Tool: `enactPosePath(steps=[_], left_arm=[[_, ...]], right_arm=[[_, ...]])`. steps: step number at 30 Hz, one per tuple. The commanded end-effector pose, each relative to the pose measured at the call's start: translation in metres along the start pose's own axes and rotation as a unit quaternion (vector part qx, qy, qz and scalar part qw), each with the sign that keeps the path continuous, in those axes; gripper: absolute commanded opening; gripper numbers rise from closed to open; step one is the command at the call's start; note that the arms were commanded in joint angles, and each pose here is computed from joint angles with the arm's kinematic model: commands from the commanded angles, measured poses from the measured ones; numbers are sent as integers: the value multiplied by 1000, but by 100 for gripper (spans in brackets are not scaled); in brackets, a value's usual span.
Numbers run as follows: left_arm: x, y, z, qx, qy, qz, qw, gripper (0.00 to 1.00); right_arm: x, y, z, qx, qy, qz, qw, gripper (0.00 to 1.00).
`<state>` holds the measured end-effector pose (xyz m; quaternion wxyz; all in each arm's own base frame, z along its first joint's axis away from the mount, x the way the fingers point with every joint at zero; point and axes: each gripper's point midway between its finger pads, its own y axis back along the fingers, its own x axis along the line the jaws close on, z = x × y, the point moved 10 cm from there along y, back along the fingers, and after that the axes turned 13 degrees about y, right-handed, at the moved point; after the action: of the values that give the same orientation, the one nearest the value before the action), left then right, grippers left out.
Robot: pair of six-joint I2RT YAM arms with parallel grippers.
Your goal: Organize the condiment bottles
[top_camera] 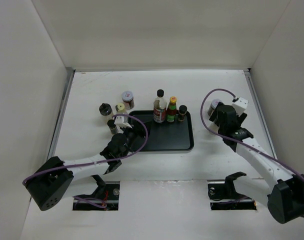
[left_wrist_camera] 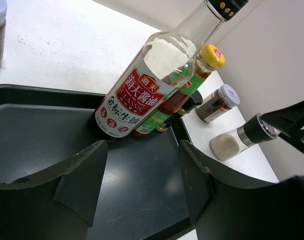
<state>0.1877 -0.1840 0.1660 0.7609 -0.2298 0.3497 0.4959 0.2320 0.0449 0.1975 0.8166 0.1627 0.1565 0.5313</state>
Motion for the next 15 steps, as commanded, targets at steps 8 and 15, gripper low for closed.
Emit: enactPosePath(steps=[8, 15], left_arm=[[-11, 1, 5, -14, 15, -31, 999, 57], [-10, 0, 4, -12, 16, -29, 999, 57]], right_arm=[[17, -12, -6, 9, 8, 36, 999, 80], [17, -5, 4, -28, 0, 31, 999, 49]])
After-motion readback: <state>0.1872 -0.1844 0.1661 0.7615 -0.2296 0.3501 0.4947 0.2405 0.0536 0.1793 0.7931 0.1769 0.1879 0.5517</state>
